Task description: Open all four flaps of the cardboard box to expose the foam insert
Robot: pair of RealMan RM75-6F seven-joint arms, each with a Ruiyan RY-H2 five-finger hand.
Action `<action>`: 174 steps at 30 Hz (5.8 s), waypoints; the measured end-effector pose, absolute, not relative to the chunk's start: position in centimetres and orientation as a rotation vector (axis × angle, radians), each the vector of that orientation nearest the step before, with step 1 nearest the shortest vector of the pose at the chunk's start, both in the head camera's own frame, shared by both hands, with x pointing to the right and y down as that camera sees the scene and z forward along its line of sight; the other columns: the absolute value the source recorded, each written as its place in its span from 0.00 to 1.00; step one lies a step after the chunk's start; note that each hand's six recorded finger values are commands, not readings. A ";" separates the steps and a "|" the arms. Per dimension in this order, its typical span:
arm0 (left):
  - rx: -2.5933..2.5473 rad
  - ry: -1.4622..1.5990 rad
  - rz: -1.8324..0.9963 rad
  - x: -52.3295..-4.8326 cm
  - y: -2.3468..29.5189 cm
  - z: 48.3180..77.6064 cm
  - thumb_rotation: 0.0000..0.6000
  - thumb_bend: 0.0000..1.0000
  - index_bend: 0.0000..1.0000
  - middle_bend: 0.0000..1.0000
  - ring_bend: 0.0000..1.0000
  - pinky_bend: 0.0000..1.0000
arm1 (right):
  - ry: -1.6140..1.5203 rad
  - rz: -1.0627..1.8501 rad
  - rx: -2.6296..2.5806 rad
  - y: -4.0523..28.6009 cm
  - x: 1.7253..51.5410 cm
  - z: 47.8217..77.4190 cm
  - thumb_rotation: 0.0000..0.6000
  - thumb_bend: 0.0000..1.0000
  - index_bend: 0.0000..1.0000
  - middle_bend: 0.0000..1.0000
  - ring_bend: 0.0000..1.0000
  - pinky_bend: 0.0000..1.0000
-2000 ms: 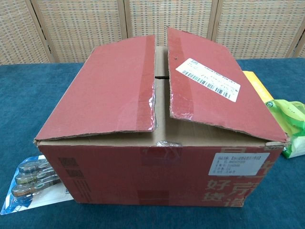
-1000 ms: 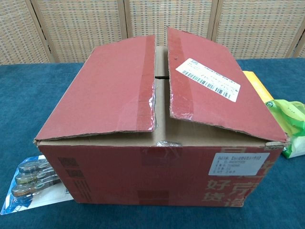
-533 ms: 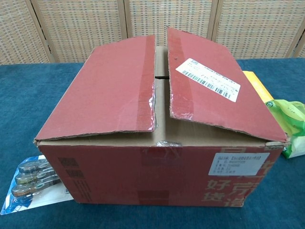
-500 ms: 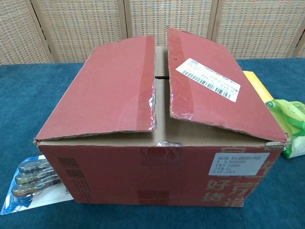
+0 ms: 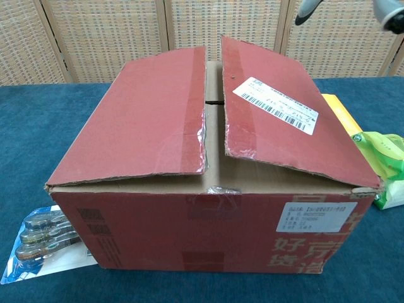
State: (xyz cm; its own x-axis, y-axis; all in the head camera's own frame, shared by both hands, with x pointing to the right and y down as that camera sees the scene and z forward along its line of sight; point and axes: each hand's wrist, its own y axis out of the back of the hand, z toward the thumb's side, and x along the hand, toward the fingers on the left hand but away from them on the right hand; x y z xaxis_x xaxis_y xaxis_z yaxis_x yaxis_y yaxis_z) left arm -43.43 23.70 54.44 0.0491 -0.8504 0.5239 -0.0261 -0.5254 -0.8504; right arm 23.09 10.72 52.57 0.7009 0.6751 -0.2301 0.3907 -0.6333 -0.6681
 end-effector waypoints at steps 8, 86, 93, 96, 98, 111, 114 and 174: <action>-1.649 0.889 -1.566 -43.6 23.6 54.6 0.99 0.39 0.14 0.00 0.03 0.04 | -0.665 0.576 -2.346 10.2 19.7 53.6 1.00 1.00 0.32 0.31 0.02 0.00; -1.744 0.857 -1.521 -42.1 23.2 55.9 0.99 0.39 0.14 0.00 0.03 0.04 | -0.640 0.856 -2.081 6.9 24.8 51.4 1.00 1.00 0.32 0.42 0.03 0.00; -1.744 0.849 -1.506 -41.5 23.0 55.9 0.99 0.39 0.14 0.00 0.03 0.04 | -0.677 0.916 -2.009 6.1 27.7 50.1 1.00 1.00 0.32 0.41 0.03 0.00; -1.744 0.846 -1.501 -41.3 22.9 55.9 0.99 0.39 0.14 0.00 0.03 0.04 | -0.697 0.942 -1.972 5.5 28.9 49.5 1.00 1.00 0.32 0.40 0.03 0.00; -1.746 0.843 -1.499 -41.2 22.9 55.9 0.99 0.39 0.14 0.00 0.03 0.04 | -0.709 0.958 -1.952 5.2 29.6 49.2 1.00 1.00 0.32 0.39 0.03 0.00; -1.738 0.838 -1.495 -40.9 22.9 55.8 0.99 0.39 0.14 0.00 0.03 0.04 | -0.860 1.060 -1.838 2.2 35.2 47.9 1.00 0.81 0.31 0.31 0.00 0.00; -1.740 0.835 -1.497 -40.9 23.0 55.8 0.99 0.39 0.14 0.00 0.03 0.04 | -0.891 1.090 -1.824 1.9 36.4 48.0 1.00 0.77 0.30 0.29 0.00 0.00; -1.895 0.097 -0.752 -16.9 10.1 52.3 0.99 0.81 0.14 0.00 0.02 0.02 | -1.119 1.381 -1.695 13.9 43.6 51.7 1.00 0.67 0.18 0.23 0.00 0.00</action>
